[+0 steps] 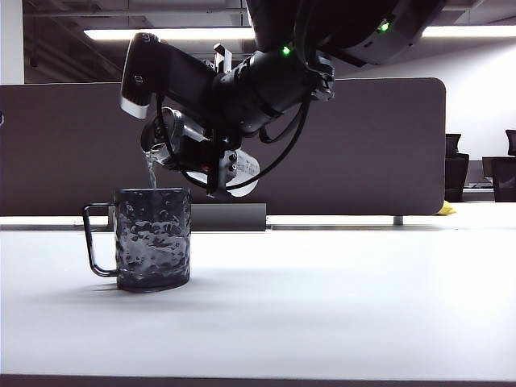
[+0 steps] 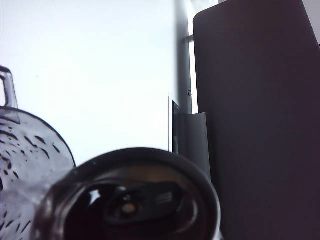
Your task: Pick up the metal can, pour some water into the cup, then place the can back on the table.
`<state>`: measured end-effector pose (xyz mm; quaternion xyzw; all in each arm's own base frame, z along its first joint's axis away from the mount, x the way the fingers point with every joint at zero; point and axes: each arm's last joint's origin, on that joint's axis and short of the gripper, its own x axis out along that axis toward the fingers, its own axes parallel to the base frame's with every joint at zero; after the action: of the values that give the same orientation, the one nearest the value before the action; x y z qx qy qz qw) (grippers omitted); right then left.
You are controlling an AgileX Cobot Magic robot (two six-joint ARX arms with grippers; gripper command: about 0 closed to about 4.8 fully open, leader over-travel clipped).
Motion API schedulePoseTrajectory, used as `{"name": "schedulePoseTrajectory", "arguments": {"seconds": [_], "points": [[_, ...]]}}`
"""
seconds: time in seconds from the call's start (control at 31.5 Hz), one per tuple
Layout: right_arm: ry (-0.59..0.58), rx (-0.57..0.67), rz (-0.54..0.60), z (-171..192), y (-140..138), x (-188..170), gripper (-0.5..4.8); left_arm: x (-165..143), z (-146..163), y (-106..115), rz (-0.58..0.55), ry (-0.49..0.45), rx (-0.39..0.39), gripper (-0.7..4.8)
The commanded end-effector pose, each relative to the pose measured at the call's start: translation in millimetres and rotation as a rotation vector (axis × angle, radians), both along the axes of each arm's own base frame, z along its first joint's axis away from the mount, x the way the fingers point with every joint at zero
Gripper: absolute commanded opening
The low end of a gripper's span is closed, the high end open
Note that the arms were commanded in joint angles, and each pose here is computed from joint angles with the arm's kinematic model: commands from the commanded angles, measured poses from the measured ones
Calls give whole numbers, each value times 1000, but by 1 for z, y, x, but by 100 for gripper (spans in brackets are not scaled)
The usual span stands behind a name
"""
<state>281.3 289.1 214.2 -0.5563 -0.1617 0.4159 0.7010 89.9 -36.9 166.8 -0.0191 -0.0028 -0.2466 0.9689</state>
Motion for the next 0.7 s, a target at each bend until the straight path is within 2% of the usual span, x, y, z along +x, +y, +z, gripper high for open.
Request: {"name": "schedulePoseTrajectory", "arguments": {"seconds": [0.03, 0.7], "points": [[-72, 30, 7, 12, 1, 0, 241, 0, 1, 0, -1, -12, -3, -5], [-97, 11, 13, 12, 1, 0, 242, 0, 1, 0, -2, -12, -3, -5]]}}
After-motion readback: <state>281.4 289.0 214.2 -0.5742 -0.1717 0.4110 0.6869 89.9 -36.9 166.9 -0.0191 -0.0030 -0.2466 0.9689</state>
